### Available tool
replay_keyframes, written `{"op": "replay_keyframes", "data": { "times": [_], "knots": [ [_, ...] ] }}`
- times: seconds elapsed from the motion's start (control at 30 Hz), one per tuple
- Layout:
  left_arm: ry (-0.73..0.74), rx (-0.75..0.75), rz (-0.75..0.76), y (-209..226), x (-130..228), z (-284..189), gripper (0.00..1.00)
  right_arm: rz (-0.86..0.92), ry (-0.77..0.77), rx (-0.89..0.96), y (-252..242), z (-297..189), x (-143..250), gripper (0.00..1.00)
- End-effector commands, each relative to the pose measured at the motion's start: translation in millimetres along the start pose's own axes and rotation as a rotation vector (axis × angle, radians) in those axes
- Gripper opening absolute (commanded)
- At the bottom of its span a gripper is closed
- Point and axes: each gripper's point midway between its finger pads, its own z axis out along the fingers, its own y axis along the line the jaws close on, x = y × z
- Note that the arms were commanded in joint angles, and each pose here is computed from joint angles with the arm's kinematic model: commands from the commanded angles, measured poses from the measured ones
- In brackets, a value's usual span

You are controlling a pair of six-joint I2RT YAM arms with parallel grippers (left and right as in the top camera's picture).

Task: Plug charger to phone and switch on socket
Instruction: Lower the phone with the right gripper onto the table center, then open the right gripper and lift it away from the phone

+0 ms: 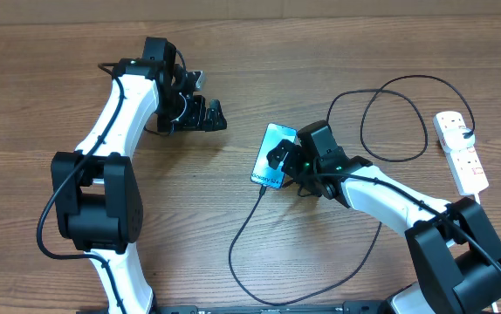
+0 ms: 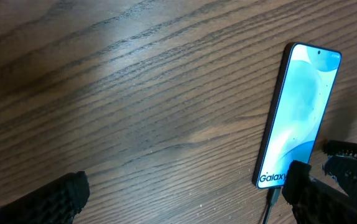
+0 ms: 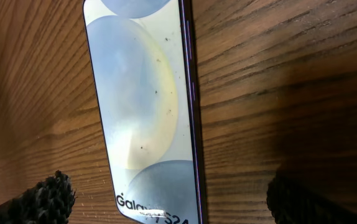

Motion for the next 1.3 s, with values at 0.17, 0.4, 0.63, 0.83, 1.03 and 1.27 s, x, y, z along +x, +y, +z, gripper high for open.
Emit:
{"op": "replay_keyframes", "data": {
  "times": [0.17, 0.4, 0.63, 0.83, 1.03, 1.27],
  "knots": [
    [-0.040, -0.007, 0.002, -4, -7, -13, 1.00, 0.014, 0.018, 0.048, -18, 3, 8, 1.00],
    [-0.040, -0.007, 0.002, -4, -7, -13, 1.00, 0.074, 0.082, 0.018, -19, -17, 5, 1.00],
    [-0.040, -0.007, 0.002, -4, -7, -13, 1.00, 0.158, 0.089, 0.044, -36, -51, -4, 1.00],
    [-0.040, -0.007, 0.002, -4, -7, -13, 1.00, 0.173, 0.093, 0.081, -46, -51, -2, 1.00],
    [-0.040, -0.007, 0.002, -4, -7, -13, 0.99, 0.112, 0.135, 0.057, -42, -52, 4, 1.00],
    [-0.040, -0.007, 0.002, -4, -7, -13, 1.00, 0.055, 0.143, 0.044, -43, -53, 3, 1.00]
  ]
}}
